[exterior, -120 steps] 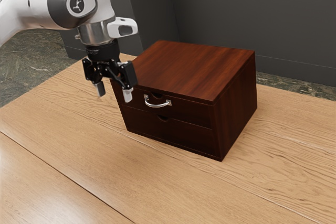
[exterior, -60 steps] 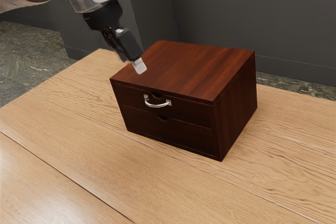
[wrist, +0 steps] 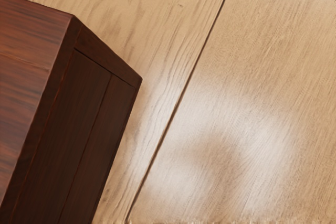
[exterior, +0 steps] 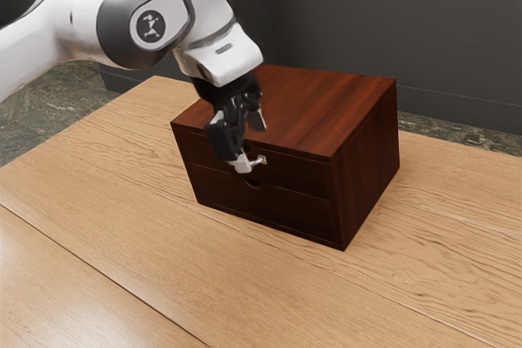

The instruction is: Pull the drawer handle with one arm to open the drawer

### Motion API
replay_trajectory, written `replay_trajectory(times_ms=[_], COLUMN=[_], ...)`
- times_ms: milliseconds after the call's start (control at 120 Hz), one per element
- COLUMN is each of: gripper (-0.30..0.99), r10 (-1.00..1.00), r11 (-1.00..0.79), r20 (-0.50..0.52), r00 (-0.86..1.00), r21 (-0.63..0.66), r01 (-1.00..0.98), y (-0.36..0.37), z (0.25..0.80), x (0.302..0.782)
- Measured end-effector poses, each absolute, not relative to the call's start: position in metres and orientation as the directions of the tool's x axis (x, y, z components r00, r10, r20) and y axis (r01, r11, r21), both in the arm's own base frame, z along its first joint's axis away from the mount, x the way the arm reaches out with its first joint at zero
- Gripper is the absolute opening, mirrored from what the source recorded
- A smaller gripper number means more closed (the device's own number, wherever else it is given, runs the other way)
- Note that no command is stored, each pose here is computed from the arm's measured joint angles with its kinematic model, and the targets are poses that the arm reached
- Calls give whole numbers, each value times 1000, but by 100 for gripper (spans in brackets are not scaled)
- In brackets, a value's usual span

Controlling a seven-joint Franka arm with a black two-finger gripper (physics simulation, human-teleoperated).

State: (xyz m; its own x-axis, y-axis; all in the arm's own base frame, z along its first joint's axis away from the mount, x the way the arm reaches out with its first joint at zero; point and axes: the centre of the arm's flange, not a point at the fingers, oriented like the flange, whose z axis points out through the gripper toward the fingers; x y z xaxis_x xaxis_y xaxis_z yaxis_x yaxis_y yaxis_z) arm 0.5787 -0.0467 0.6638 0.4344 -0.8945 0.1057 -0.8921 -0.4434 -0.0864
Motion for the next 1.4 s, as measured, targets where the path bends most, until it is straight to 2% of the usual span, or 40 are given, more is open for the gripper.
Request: replay_trajectory(times_ms=[200, 583, 833, 1400], gripper=[69, 69, 69, 69], r10=[-952, -991, -995, -999], r11=[-304, -127, -91, -44], r20=[80, 64, 56, 29], r00=[296, 116, 79, 38], r21=[-129, -200, -256, -271], r01=[-944, -971, -962, -962], y=[-29, -12, 9, 32], z=[640, 598, 597, 570], x=[563, 569, 567, 565])
